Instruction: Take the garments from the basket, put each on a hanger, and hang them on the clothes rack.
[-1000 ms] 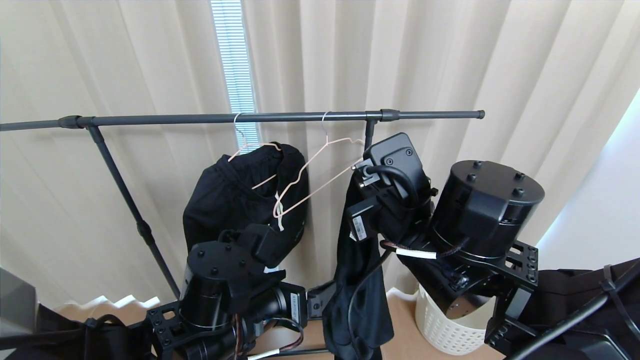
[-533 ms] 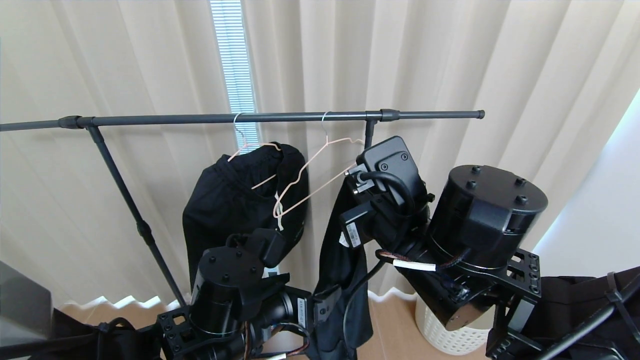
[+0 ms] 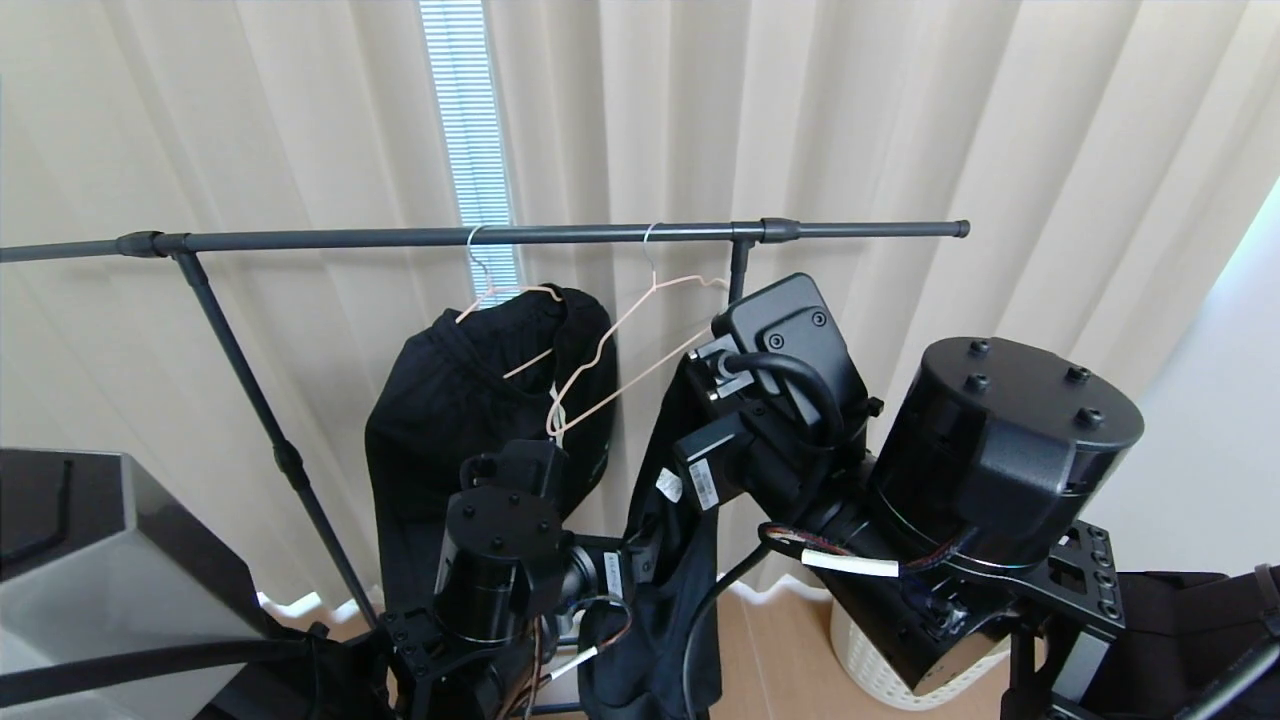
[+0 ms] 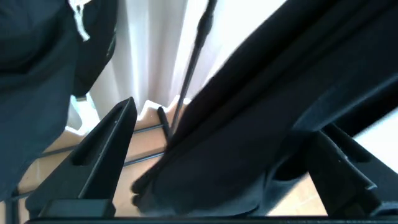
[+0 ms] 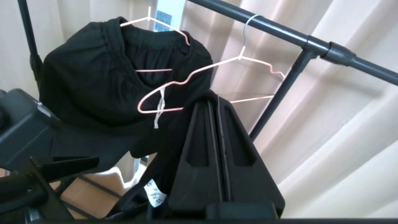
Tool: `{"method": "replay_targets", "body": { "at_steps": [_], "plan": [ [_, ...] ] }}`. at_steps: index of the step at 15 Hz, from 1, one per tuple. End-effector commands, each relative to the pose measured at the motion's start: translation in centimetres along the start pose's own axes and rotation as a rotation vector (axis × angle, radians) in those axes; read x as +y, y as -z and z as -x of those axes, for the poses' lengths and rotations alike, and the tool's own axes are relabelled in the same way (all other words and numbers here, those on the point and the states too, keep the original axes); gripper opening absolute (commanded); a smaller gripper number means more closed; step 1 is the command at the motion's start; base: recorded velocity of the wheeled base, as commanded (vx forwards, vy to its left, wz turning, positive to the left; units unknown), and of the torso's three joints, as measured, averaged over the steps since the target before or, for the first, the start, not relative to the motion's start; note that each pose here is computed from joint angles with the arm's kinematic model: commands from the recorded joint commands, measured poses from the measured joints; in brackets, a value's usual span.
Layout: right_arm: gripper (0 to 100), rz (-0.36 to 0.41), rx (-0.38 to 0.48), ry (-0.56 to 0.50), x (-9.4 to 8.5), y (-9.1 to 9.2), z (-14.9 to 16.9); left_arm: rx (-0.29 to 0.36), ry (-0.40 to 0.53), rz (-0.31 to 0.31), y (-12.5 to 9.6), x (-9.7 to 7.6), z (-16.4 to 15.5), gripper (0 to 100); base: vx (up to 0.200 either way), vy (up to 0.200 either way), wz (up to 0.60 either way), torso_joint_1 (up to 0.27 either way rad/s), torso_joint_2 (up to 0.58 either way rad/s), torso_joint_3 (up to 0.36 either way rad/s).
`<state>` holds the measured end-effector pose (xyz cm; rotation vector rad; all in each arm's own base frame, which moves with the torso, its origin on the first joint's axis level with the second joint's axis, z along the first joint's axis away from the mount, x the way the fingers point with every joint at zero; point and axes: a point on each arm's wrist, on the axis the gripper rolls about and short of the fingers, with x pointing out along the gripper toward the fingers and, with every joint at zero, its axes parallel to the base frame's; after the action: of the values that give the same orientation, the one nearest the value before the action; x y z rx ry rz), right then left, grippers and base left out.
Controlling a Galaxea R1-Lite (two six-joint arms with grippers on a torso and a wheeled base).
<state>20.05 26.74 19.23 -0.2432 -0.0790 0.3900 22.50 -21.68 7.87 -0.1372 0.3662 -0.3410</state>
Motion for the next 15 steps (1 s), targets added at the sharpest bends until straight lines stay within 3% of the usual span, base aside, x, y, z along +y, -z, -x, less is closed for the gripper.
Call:
{"method": "replay_targets", "body": {
  "at_steps": [1, 3, 5, 8, 9, 13, 15],
  "plan": [
    [0, -0.005, -0.006, 0.008, -0.3, -0.2, 0.0, 0.013, -0.007, -0.007, 0.4, 0.2, -0.1, 100, 0.0, 0.0, 0.0, 0.0, 0.0, 0.0],
    [0, -0.008, -0.01, 0.021, -0.7, -0.4, -0.1, 0.012, -0.019, -0.006, 0.3, 0.5, -0.2, 100, 0.0, 0.0, 0.0, 0.0, 0.0, 0.0],
    [0, -0.011, -0.013, 0.026, -1.0, -0.5, 0.0, -0.005, -0.09, -0.049, -0.1, 1.8, -0.6, 100, 0.0, 0.0, 0.0, 0.0, 0.0, 0.0],
    [0, -0.013, -0.016, 0.027, -1.1, -0.6, 0.1, -0.013, -0.105, -0.055, 0.0, 1.9, -0.6, 100, 0.0, 0.0, 0.0, 0.0, 0.0, 0.0],
    [0, -0.012, -0.014, 0.028, -1.2, -0.6, 0.1, -0.021, -0.103, -0.051, -0.1, 1.9, -0.6, 0, 0.0, 0.0, 0.0, 0.0, 0.0, 0.0],
    [0, -0.009, 0.0, 0.091, -2.9, -0.1, -1.0, -0.034, -0.102, -0.062, -0.3, 2.0, -0.4, 0, 0.0, 0.0, 0.0, 0.0, 0.0, 0.0],
    [0, 0.001, 0.014, 0.135, -4.3, 0.3, -1.8, -0.065, -0.109, -0.052, -1.4, 2.6, 0.2, 0, 0.0, 0.0, 0.0, 0.0, 0.0, 0.0]
  ]
}}
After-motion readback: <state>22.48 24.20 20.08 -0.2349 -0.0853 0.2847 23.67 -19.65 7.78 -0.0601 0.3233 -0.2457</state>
